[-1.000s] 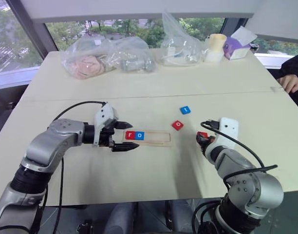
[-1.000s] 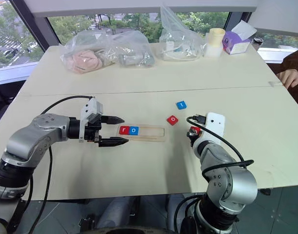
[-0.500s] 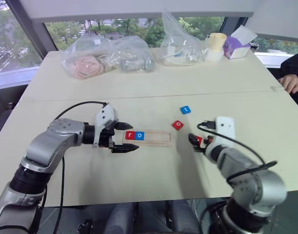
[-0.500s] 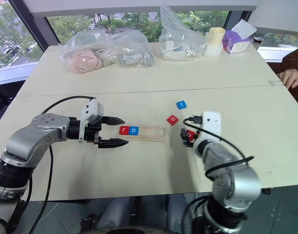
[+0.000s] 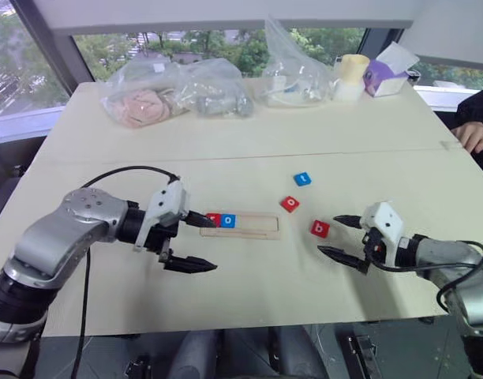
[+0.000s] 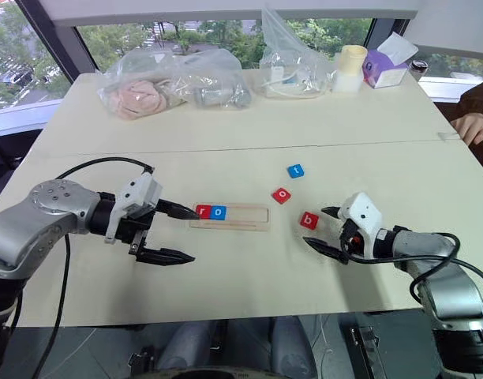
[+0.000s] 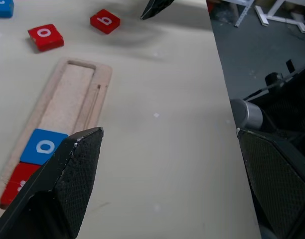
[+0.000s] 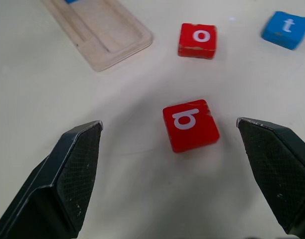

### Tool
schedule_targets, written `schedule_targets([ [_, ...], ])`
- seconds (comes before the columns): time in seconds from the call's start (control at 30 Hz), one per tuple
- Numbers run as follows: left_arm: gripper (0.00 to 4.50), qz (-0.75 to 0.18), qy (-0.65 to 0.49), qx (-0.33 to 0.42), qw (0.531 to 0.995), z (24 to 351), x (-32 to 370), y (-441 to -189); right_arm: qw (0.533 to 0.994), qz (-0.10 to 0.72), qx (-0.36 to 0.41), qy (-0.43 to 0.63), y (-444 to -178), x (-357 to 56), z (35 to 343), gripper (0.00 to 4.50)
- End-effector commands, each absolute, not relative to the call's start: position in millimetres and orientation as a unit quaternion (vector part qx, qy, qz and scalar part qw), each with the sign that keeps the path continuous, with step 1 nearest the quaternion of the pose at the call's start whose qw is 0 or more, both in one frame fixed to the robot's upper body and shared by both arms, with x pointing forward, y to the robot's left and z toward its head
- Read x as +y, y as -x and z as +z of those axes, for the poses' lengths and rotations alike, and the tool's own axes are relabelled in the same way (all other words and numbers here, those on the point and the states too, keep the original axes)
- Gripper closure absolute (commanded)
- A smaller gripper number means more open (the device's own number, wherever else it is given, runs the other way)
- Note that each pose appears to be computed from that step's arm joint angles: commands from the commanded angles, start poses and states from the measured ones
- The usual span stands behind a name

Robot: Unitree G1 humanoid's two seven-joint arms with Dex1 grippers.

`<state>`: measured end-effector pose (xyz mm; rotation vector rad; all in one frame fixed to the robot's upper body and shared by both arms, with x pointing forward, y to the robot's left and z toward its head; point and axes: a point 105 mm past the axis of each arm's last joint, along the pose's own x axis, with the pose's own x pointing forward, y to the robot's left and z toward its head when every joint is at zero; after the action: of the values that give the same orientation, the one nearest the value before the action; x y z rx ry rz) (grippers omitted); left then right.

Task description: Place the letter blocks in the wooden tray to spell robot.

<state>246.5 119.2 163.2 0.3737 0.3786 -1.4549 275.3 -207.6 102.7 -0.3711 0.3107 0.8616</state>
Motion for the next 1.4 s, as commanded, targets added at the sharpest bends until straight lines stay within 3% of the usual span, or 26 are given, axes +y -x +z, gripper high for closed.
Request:
schedule_targets([
  [0.03, 0.00, -0.644, -0.173, 0.165, 0.727, 165, 121, -246, 0.876, 0.420, 0.130, 0.198, -284, -207, 102, 0.06],
  [0.2, 0.00, -0.637, -0.166, 0.170, 0.733, 162, 122, -242, 0.878, 0.413, 0.131, 0.201, -297, -210, 95, 0.06],
  [0.23, 0.00, -0.635, -0.164, 0.170, 0.736, 162, 122, -242, 0.881, 0.406, 0.133, 0.203, -301, -213, 93, 0.28],
  [0.3, 0.00, -0.628, -0.166, 0.170, 0.741, 162, 124, -243, 0.882, 0.404, 0.136, 0.201, -306, -215, 89, 0.85],
  [0.47, 0.00, -0.608, -0.176, 0.171, 0.755, 163, 132, -248, 0.878, 0.414, 0.137, 0.199, -306, -213, 88, 3.27],
  [0.63, 0.00, -0.583, -0.187, 0.185, 0.769, 162, 150, -255, 0.874, 0.431, 0.101, 0.200, -310, -195, 116, 3.30],
  [0.8, 0.00, -0.541, -0.189, 0.195, 0.796, 164, 176, -268, 0.825, 0.519, 0.064, 0.213, -309, -125, 154, 3.30],
  [1.07, 0.00, -0.526, -0.176, 0.188, 0.811, 160, 175, -267, 0.787, 0.561, 0.081, 0.244, -325, -66, 132, 3.30],
  [1.4, 0.00, -0.516, -0.160, 0.189, 0.820, 150, 167, -258, 0.767, 0.583, 0.087, 0.254, -332, -49, 120, 3.30],
])
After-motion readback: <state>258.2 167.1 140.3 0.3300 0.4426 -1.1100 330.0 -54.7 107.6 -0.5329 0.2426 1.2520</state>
